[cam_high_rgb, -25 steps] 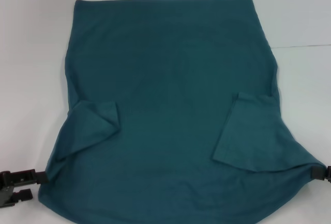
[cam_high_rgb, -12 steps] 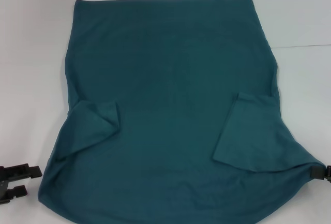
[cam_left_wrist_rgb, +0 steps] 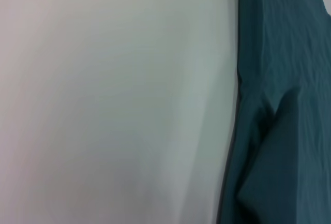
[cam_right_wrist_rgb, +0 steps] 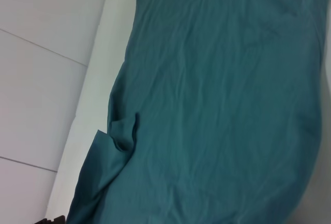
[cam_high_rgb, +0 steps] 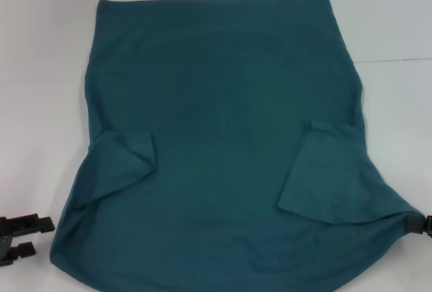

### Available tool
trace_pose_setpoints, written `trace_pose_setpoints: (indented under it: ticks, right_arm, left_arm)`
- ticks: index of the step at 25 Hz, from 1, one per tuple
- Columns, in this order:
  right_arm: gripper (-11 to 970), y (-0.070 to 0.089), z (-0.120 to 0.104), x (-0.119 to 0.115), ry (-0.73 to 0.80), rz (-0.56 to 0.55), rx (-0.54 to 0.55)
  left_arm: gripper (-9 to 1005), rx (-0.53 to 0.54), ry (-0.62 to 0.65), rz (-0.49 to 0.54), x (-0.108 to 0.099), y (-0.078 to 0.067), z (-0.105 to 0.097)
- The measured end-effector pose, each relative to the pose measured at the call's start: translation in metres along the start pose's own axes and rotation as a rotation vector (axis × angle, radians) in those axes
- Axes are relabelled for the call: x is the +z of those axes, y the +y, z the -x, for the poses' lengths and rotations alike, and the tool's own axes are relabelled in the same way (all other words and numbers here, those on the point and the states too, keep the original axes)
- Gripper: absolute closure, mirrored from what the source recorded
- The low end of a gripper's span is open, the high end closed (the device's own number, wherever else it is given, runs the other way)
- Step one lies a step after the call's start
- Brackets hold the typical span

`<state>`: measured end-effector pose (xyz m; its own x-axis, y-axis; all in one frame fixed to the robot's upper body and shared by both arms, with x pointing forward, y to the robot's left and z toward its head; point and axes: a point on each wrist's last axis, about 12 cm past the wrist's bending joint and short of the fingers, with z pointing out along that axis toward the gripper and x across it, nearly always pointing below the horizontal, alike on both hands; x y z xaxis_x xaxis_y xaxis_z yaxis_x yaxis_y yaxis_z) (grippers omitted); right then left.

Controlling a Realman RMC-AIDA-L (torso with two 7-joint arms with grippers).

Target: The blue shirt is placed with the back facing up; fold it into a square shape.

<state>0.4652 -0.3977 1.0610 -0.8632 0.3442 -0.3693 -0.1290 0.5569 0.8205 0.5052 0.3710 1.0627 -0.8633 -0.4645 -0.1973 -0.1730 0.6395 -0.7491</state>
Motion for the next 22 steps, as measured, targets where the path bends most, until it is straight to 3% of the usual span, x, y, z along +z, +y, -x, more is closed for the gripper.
trace_pose_setpoints:
  ticks: [22]
  right_arm:
    - [929, 0.000, 0.001, 0.000, -0.004, 0.001, -0.001]
  left_arm:
    - [261, 0.038, 0.084, -0.003, 0.014, -0.011, -0.004]
